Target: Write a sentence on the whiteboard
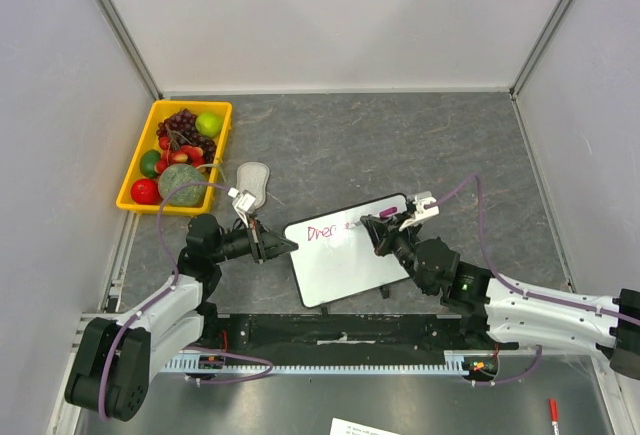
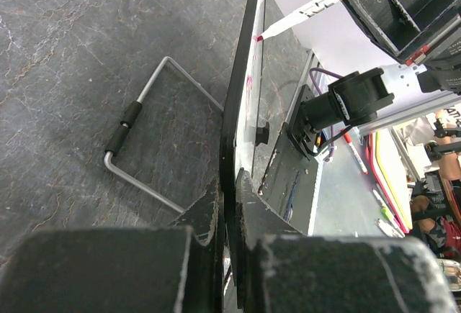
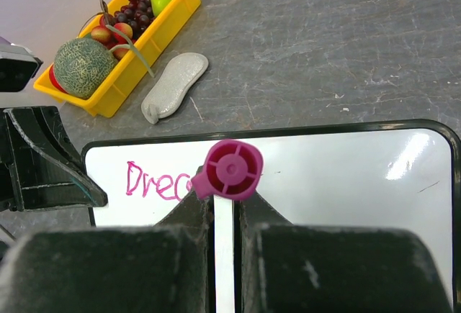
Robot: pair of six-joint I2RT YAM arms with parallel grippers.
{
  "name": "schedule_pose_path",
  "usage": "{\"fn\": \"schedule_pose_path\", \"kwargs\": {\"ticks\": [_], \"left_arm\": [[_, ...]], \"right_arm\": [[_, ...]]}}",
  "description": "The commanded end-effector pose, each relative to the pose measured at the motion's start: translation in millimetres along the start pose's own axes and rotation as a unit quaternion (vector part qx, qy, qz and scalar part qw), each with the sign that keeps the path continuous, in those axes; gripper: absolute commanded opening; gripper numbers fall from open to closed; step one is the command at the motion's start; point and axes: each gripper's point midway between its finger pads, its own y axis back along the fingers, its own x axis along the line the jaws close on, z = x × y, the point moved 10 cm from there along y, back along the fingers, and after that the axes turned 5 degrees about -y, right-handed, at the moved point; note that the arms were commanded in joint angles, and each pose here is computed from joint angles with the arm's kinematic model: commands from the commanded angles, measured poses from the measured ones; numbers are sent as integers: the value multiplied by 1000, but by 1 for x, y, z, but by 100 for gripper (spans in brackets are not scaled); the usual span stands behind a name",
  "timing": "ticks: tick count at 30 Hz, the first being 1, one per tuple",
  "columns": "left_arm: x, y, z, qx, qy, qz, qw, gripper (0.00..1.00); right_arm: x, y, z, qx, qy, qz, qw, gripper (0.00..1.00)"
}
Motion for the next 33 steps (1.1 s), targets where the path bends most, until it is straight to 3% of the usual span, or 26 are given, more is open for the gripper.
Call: {"fn": "schedule_pose_path", "kwargs": {"ticks": [1, 15, 33], "left_arm": [[1, 0, 1, -9, -47, -4, 999, 2], [1, 1, 1, -10, -48, -5, 999, 2], [1, 0, 1, -10, -48, -4, 999, 2]], "right_arm": [[-9, 3, -9, 17, 15, -14, 1000, 0], [8, 7, 36, -42, -8, 5, 999, 0], [5, -6, 26, -34, 16, -36, 999, 0]]}}
